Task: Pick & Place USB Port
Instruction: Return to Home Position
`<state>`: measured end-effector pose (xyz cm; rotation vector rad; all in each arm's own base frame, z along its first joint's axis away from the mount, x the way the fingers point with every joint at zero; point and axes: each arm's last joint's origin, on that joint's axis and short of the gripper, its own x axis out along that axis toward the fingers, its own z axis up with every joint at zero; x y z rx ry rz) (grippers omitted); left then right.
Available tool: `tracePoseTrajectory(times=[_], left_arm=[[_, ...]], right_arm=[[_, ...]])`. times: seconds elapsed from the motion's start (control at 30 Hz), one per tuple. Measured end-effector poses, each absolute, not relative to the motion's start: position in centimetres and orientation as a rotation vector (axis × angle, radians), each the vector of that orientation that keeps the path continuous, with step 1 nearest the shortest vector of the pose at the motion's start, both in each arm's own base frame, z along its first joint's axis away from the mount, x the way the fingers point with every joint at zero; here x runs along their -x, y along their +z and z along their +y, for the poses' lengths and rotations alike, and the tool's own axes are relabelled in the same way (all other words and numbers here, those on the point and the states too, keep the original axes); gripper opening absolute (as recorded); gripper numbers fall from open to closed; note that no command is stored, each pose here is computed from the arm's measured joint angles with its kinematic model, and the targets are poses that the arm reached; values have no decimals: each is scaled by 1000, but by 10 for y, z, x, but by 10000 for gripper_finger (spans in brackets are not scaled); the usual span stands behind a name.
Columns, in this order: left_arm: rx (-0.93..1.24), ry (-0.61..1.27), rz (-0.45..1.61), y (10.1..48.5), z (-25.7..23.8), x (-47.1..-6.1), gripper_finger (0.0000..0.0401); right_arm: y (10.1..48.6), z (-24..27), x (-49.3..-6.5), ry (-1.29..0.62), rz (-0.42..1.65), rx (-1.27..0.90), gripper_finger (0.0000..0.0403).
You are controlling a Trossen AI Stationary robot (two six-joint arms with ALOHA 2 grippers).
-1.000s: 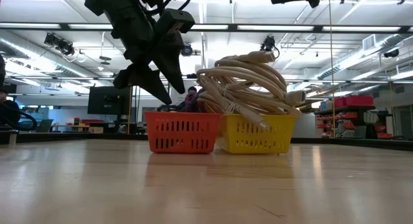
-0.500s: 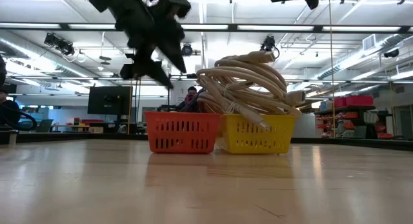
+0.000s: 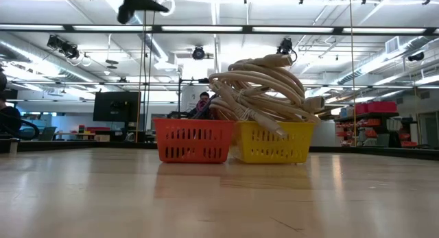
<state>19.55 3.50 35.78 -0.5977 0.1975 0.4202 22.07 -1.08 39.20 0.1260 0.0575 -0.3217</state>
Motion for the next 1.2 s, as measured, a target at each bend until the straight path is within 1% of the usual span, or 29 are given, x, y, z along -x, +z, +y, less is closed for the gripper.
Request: tracePoseTrajectory(times=[0.13,0.23,0.37,0.6,0.8,0.93,1.07,1.2], left_arm=[[555,423,78,377,37,-163,200],[506,420,18,387,35,-140,200],[489,459,49,385,32,-113,200],[499,531,225,366,26,-81,199],[468,548,330,357,24,-72,199],[464,577,414,345,21,-60,199],[503,606,366,328,19,-48,199],[549,597,231,306,18,-44,199]], right_arm=[[410,-24,-218,-315,-41,-123,61],[420,-35,-214,-312,-78,-142,61],[420,-42,-213,-288,-71,-192,61],[389,-45,-229,-293,100,-302,61],[347,-35,-259,-190,81,-368,61],[322,-31,-268,-145,35,-415,61],[305,-31,-264,-145,-17,-462,61],[291,-32,-261,-172,1,-495,61]])
